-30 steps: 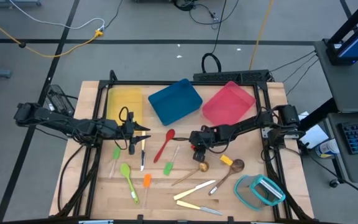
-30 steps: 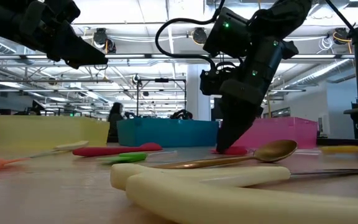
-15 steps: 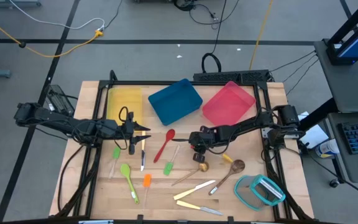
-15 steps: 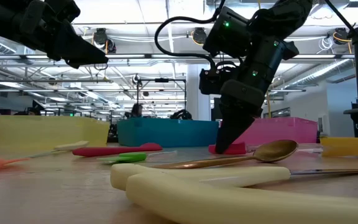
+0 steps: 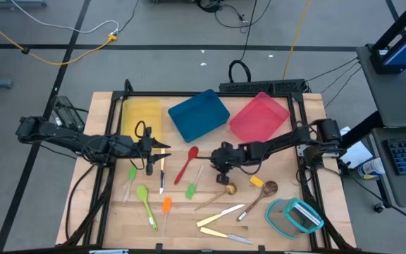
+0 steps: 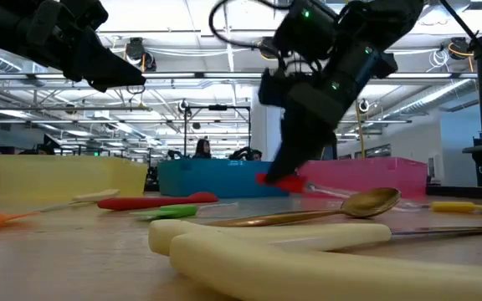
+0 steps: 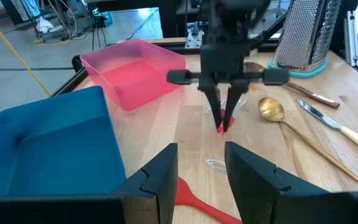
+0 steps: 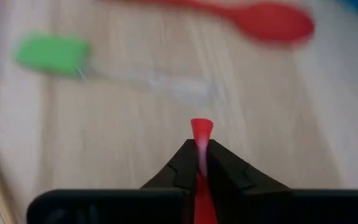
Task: Pick & Place Kitchen Items
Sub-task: Put the red spatula into the red bin
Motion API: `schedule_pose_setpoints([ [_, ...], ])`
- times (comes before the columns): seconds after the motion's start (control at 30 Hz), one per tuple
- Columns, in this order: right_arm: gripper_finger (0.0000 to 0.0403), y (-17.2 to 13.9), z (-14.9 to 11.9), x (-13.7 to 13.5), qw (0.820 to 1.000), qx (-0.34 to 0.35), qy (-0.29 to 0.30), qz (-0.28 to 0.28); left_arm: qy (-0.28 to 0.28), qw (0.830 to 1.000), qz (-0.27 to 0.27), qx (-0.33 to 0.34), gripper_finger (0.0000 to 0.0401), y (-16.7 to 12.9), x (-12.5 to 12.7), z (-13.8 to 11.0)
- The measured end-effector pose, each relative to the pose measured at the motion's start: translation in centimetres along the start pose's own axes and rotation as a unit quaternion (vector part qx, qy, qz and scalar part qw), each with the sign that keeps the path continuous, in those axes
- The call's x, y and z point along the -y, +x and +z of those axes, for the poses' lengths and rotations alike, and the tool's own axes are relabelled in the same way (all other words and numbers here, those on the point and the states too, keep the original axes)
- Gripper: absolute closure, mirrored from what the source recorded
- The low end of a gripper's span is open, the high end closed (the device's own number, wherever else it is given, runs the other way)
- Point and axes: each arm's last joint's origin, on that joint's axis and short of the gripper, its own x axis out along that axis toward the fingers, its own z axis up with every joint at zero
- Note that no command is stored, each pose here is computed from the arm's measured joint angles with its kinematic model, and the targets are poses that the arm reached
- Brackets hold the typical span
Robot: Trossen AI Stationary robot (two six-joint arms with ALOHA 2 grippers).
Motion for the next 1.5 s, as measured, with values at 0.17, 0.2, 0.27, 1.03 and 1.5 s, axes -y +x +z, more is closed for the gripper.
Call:
schedule_pose_setpoints([
  [0.17,0.0387,-1.5,2.8,0.4,0.992,0.115,-0.048,0.008,0.0,1.0,0.0,0.0,0.0265,0.0,0.0,0.0],
  [0.2,0.0387,-1.8,3.3,0.6,0.989,0.138,-0.059,0.005,0.0,1.0,0.0,0.001,0.0265,0.0,0.0,0.0],
  [0.27,0.0387,-2.2,4.3,0.9,0.978,0.19,-0.08,-0.009,0.0,1.0,0.0,0.0,0.0265,0.0,0.0,0.0],
  [1.03,0.0384,-9.3,6.8,5.3,0.887,0.175,-0.259,-0.341,-0.017,1.0,0.0,0.0,0.0265,0.0,0.0,0.0],
  [1.5,0.0384,-9.7,-0.9,13.4,0.936,-0.003,-0.211,-0.281,-0.056,0.998,-0.001,-0.003,0.0265,0.0,0.0,-0.1],
])
